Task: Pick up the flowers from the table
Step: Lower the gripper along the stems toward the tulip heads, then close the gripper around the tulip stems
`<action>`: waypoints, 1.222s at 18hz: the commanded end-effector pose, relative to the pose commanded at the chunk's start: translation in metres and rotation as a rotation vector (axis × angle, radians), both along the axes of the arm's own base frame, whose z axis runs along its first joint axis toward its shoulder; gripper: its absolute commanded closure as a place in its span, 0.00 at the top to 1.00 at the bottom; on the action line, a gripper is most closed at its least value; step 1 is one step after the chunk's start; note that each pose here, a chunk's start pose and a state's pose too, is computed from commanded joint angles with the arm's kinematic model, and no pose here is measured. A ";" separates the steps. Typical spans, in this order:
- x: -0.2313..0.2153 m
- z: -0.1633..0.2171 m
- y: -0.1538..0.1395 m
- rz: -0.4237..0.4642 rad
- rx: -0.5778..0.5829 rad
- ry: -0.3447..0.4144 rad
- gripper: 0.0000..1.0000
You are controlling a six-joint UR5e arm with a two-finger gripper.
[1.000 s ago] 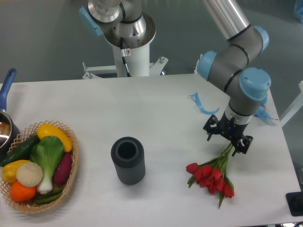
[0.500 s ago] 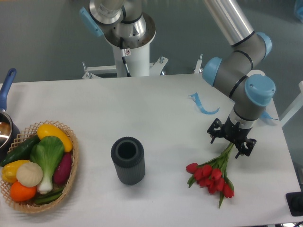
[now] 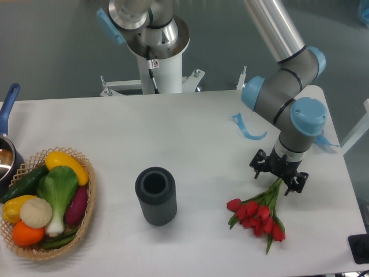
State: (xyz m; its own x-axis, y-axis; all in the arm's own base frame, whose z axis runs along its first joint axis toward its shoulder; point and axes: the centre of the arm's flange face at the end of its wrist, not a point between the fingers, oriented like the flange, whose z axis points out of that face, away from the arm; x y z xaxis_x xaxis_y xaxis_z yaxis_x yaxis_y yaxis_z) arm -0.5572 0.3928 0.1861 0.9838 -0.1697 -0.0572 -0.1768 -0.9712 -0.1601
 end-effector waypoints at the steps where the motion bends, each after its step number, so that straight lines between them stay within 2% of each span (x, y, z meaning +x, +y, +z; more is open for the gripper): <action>1: -0.005 0.007 0.001 -0.001 0.001 0.008 1.00; 3: 0.005 -0.006 -0.002 -0.005 -0.005 -0.010 0.97; 5: 0.004 -0.005 -0.002 -0.003 -0.004 -0.009 0.79; 6: 0.004 -0.003 -0.002 -0.002 -0.003 -0.007 0.64; 8: 0.004 -0.003 -0.001 0.000 -0.001 -0.006 0.54; 10: 0.002 0.000 -0.001 0.001 0.002 -0.001 0.49; 12: 0.001 0.002 0.000 0.004 0.005 0.002 0.38; 19: -0.002 0.017 -0.005 0.027 0.023 0.011 0.21; 22: -0.005 0.023 -0.003 0.026 0.034 0.021 0.20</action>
State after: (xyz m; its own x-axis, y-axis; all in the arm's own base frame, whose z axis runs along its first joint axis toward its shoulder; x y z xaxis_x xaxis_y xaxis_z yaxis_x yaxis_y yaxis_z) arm -0.5621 0.3893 0.2095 0.9865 -0.1412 -0.0834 -0.1548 -0.9696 -0.1895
